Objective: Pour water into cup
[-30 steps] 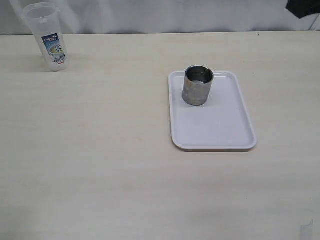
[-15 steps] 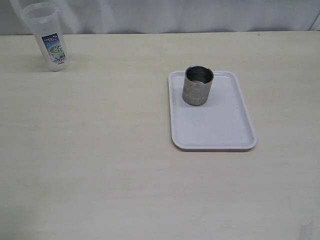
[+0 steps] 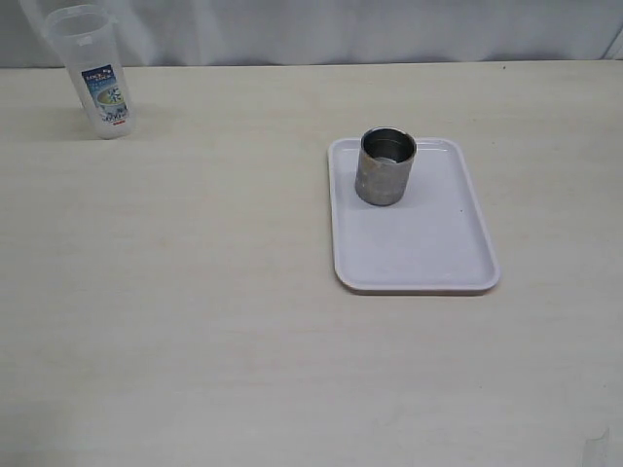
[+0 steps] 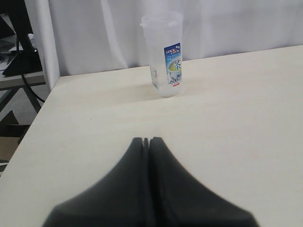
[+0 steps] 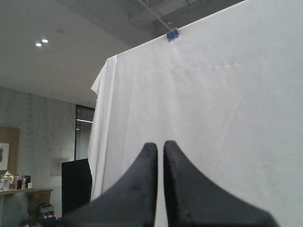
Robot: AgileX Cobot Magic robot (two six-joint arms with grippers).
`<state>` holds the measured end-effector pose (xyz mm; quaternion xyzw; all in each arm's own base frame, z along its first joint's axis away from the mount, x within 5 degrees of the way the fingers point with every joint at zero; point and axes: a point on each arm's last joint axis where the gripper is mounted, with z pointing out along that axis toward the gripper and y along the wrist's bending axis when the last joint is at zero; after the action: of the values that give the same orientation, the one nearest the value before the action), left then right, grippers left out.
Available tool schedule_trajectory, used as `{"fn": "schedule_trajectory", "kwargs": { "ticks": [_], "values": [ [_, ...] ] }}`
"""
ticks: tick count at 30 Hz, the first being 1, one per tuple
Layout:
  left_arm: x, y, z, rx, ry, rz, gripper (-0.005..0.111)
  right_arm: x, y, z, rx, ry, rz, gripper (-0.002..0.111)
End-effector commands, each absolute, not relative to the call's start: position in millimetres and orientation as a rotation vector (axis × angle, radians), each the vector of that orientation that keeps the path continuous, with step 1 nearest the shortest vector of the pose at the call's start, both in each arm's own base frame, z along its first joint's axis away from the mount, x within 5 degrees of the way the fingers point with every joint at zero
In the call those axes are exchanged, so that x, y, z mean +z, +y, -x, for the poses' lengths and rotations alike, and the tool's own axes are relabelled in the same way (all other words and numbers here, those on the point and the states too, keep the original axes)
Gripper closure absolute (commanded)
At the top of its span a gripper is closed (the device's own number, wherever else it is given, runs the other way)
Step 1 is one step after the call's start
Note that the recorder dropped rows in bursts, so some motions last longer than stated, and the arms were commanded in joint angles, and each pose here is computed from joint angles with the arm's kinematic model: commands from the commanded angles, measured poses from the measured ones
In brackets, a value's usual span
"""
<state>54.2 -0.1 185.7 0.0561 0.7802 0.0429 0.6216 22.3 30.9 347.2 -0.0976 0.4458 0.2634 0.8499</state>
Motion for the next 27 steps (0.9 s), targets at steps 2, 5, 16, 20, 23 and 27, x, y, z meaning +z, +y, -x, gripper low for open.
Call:
{"fn": "schedule_trajectory", "kwargs": {
  "ticks": [2,5,16,20,23,27],
  "values": [
    [185.7,-0.1,-54.3,0.098,1.784,-0.128,0.107,346.0,31.0,-22.0,0.554,0.939,0.206,0.104],
    [185.7,-0.1,-54.3,0.098,1.784,-0.128,0.107,346.0,31.0,-22.0,0.554,0.939,0.206,0.104],
    [185.7,-0.1,-54.3,0.098,1.784,-0.128,0.107,345.8,30.9,-22.2,0.454,0.924,0.254,0.104],
    [185.7,-0.1,-54.3,0.098,1.784,-0.128,0.107,343.4,30.0,-23.4,0.34,0.908,0.296,0.104],
    [185.7,-0.1,-54.3,0.098,1.784,-0.128,0.107,332.4,26.3,-29.2,0.288,0.915,0.263,0.104],
    [185.7,-0.2,-54.3,0.096,1.784,-0.127,0.107,312.0,22.3,-37.5,0.27,0.959,0.207,0.104]
  ]
}}
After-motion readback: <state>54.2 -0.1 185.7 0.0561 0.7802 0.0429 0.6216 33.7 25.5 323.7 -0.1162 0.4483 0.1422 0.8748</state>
